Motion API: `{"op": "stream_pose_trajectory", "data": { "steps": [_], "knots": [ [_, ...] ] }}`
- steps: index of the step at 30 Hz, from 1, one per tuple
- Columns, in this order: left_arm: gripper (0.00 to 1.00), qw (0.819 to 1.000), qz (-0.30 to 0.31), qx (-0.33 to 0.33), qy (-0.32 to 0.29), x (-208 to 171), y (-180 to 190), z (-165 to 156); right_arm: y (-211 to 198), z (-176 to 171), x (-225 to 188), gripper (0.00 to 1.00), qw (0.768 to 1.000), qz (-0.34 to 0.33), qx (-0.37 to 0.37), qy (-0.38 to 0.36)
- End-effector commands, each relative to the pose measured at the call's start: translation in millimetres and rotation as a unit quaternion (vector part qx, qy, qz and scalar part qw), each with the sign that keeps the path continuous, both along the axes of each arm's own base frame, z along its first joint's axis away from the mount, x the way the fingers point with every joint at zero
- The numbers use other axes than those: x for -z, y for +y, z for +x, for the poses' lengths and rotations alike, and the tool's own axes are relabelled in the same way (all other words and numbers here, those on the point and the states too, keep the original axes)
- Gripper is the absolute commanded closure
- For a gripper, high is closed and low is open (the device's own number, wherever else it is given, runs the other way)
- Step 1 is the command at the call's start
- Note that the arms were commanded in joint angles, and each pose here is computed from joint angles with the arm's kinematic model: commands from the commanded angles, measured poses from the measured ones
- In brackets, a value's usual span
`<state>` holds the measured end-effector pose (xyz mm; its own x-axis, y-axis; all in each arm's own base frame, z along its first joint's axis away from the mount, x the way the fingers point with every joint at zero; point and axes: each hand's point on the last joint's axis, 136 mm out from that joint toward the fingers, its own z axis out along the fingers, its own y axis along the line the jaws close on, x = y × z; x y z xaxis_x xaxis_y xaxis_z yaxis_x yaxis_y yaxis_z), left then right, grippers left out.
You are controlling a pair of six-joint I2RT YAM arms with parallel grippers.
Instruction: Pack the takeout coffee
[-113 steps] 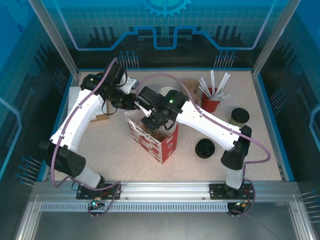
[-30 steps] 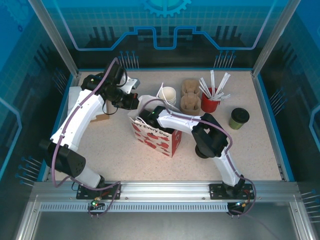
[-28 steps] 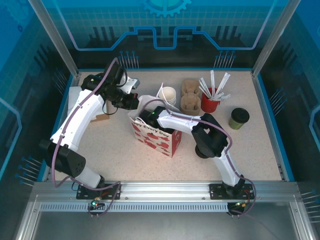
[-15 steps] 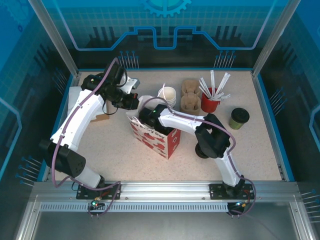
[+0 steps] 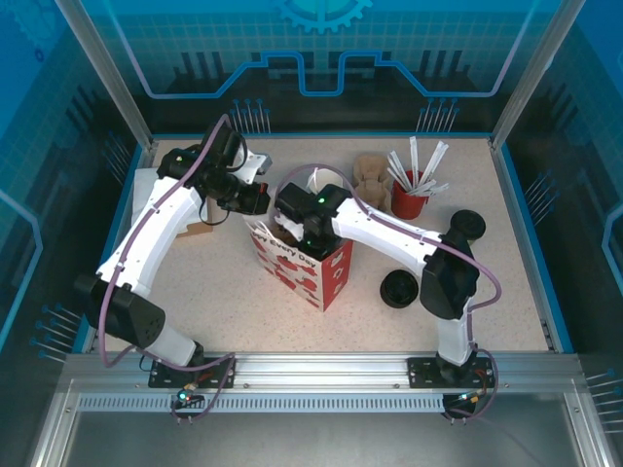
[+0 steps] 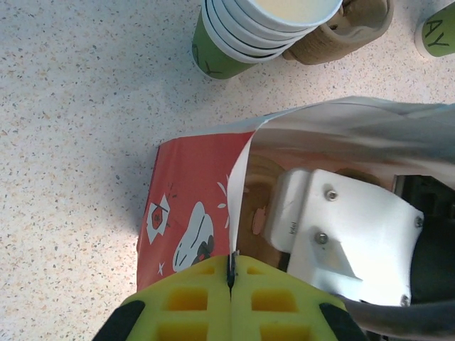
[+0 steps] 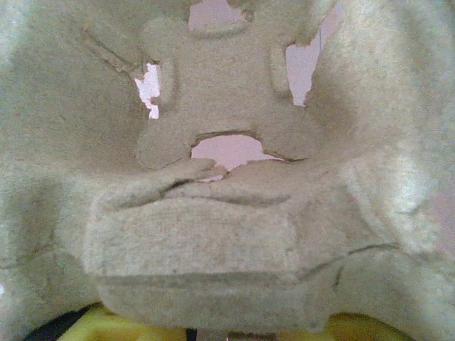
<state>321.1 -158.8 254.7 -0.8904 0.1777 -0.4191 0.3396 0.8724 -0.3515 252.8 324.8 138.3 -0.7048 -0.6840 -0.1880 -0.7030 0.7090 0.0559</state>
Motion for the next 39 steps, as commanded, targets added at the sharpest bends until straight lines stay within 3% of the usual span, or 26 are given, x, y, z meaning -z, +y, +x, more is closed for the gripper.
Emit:
{"op": "stream_pose_trajectory", "data": {
  "steps": [1, 15, 30, 39],
  "knots": [
    [1.00, 1.000, 0.016, -0.010, 0.017, 8.1, 6.5, -9.3, 2.8, 1.8, -36.7, 0.61, 0.999, 0.045, 0.015, -0.018],
    [1.00, 1.000, 0.017, -0.016, 0.011, 5.4, 8.5, -10.1, -1.5, 2.3, -107.0, 0.47, 0.990, 0.129, 0.026, -0.053],
    [1.00, 1.000, -0.004, -0.018, 0.000, -5.6, 1.8, -8.3, -8.0, 11.4, -82.3, 0.48, 0.995, 0.079, 0.036, -0.048],
    [1.00, 1.000, -0.026, -0.012, -0.013, -23.0, -11.3, -12.0, -3.4, 29.3, -85.0, 0.39, 0.994, 0.073, 0.059, -0.061]
  ]
}}
